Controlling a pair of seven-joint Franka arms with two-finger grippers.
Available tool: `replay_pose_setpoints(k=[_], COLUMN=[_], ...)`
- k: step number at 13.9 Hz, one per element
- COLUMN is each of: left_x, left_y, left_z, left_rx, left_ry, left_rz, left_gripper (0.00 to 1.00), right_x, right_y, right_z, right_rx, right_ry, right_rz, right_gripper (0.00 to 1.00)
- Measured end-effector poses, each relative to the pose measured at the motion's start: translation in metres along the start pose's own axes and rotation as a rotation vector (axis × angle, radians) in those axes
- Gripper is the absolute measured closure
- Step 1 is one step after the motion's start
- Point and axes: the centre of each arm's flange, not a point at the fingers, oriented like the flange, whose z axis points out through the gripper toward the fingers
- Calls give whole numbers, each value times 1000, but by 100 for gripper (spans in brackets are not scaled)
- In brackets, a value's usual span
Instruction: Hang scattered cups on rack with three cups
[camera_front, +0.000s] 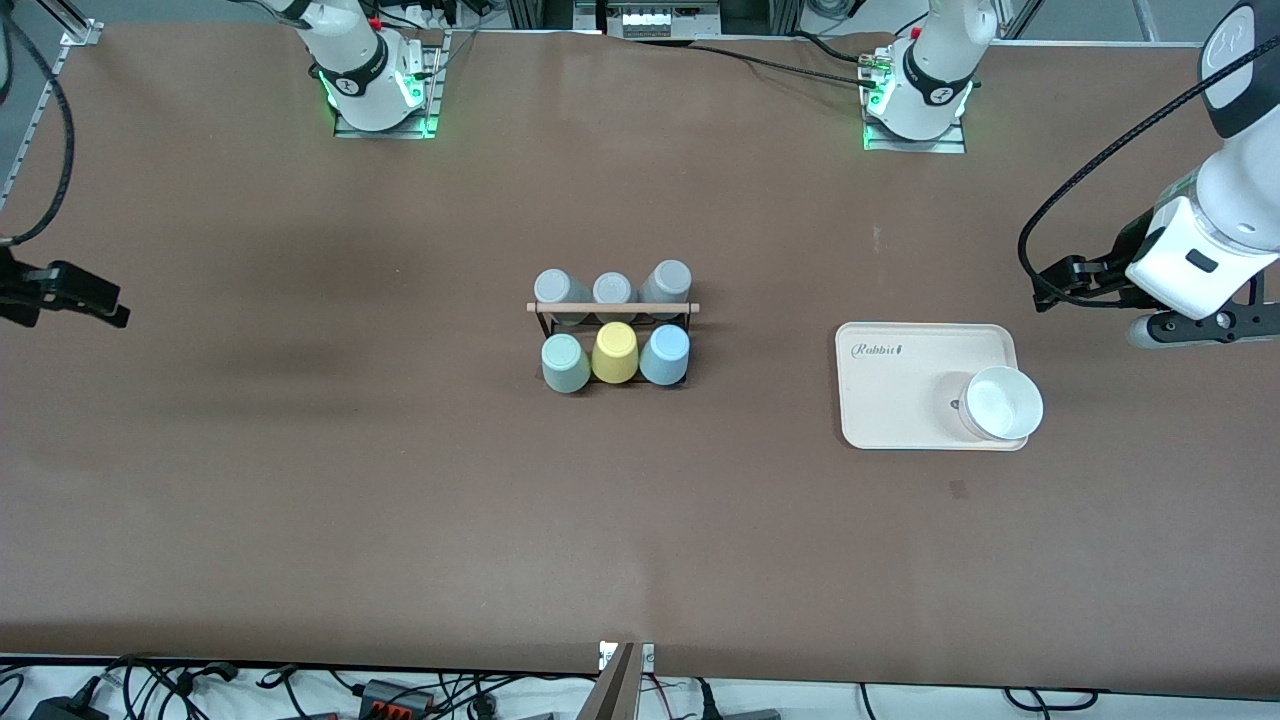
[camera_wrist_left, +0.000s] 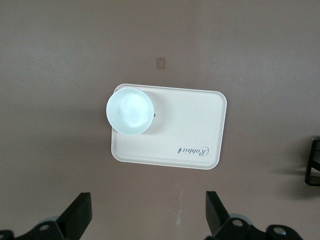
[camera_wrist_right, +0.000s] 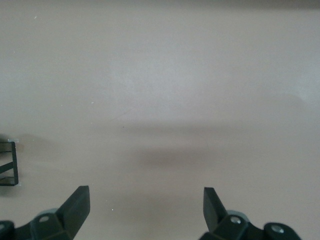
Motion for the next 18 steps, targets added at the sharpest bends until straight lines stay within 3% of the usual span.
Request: replay_pose_setpoints(k=[5, 18], left_x=[0, 1], left_y=[-1, -2], left_z=[0, 0], left_rx=[0, 0], left_ry=[2, 2], left_rz=[18, 26], left_gripper=[0, 0], right_x=[-34, -30], right_y=[-8, -10], right_z=[10, 13], right_rx=[3, 4], right_ry=[-13, -2], right_rz=[30, 35], right_gripper=[0, 0])
